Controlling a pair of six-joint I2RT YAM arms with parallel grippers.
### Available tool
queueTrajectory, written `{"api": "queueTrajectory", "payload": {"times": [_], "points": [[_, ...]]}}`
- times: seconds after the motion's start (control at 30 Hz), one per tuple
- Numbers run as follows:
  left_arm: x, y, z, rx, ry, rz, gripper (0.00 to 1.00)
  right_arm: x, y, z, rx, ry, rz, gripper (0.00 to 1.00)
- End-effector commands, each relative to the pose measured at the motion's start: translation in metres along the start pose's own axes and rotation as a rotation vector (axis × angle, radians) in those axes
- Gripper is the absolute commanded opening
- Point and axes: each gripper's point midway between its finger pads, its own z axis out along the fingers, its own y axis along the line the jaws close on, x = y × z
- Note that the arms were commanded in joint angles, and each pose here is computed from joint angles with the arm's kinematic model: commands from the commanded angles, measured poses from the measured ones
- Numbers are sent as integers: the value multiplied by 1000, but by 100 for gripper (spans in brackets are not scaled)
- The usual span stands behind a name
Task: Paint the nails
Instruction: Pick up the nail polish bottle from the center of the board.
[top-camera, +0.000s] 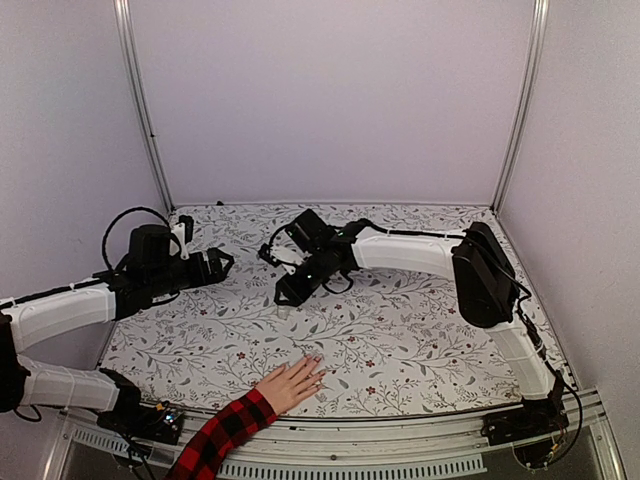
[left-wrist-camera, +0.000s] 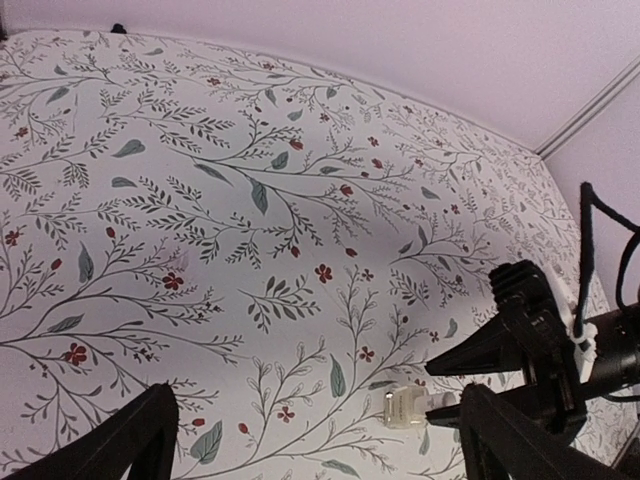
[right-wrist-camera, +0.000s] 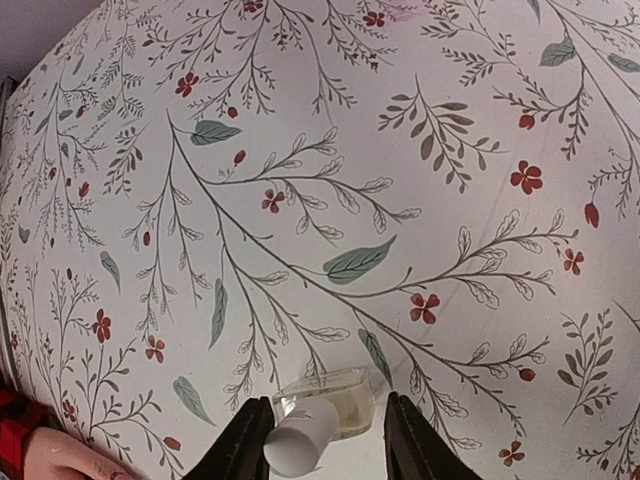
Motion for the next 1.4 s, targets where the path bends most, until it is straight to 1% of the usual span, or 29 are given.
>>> {"api": "queueTrajectory", "payload": {"times": [0.0,0.17,0.23,0.4,0.43,0.6,0.73,0.87,0.93,1.17,1.37], "points": [[-3,5,2,-9,-8,17,100,4,5,11,-22,12,-4,40],[-3,6,2,-7,-8,12,100,5,5,11,-24,16,-4,29],[-3,7,3,-11,-6,10,100,5,6,10,-28,18,-7,23],[-3,6,2,-4,-8,7,100,6,8,4,-28,30,-14,2],[-4,5,2,1,-9,8,100,5,7,1,-26,30,-16,0],[-5,-4,-2,50,-16,13,100,2,4,-18,-19,9,-5,0],[-7,-26,-10,158,-48,46,100,-7,-1,-51,-18,-43,21,0],[-6,-46,-19,229,-86,94,100,-11,-9,-84,-7,-94,59,0],[-4,-61,-23,269,-101,128,100,-12,-12,-102,1,-115,66,0],[12,-107,-33,396,-133,259,100,-12,-17,-139,30,-151,163,0],[30,-151,-41,499,-176,343,96,-13,-23,-164,96,-179,235,0]]}}
